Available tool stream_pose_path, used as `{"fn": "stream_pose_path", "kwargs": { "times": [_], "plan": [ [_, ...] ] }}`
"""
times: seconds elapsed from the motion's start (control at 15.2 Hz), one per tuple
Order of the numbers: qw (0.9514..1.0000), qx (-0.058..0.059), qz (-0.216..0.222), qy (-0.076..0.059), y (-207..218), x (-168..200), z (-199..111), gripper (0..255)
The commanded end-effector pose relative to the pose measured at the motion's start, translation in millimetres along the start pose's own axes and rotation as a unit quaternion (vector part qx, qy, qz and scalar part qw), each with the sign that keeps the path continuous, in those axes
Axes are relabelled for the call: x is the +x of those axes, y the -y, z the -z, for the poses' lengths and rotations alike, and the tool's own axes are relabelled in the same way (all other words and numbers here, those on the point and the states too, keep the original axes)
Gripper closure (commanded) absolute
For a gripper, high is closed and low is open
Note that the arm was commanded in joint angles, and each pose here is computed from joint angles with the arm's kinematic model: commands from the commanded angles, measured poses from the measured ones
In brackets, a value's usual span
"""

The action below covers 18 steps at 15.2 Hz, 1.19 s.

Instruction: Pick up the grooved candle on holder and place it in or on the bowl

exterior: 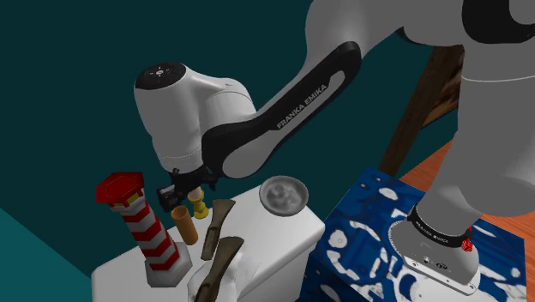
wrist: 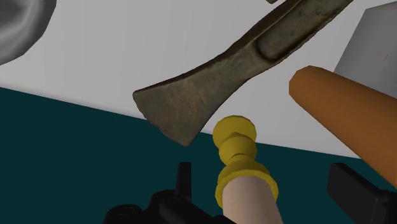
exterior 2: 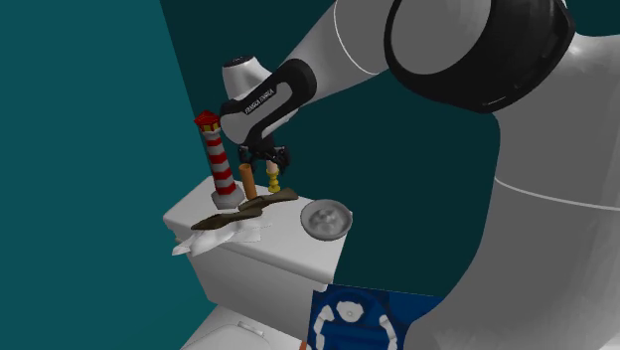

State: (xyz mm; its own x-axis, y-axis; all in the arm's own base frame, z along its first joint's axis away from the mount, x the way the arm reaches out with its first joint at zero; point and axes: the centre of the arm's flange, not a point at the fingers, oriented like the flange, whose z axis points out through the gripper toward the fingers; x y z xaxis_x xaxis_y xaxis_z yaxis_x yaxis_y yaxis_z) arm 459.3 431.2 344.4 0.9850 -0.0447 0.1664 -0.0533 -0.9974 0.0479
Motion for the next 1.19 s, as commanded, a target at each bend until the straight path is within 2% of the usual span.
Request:
{"fn": "stream_pose_path", "kwargs": {
  "times": [0.0, 0.2, 0.26, 0.86, 1.12],
  "plan": [
    [1.0, -0.004, -0.003, 0.005, -4.6, 2.4, -8.5, 0],
    [1.0, -0.004, -0.004, 0.005, -4.6, 2.4, -8.5, 0],
    [1.0, -0.005, -0.004, 0.006, -2.4, 3.2, -8.9, 255],
    [1.0, -0.004, -0.004, 0.005, -4.6, 2.4, -8.5, 255],
    [1.0, -0.004, -0.004, 0.005, -5.6, 5.9, 12.3, 255]
  ]
}}
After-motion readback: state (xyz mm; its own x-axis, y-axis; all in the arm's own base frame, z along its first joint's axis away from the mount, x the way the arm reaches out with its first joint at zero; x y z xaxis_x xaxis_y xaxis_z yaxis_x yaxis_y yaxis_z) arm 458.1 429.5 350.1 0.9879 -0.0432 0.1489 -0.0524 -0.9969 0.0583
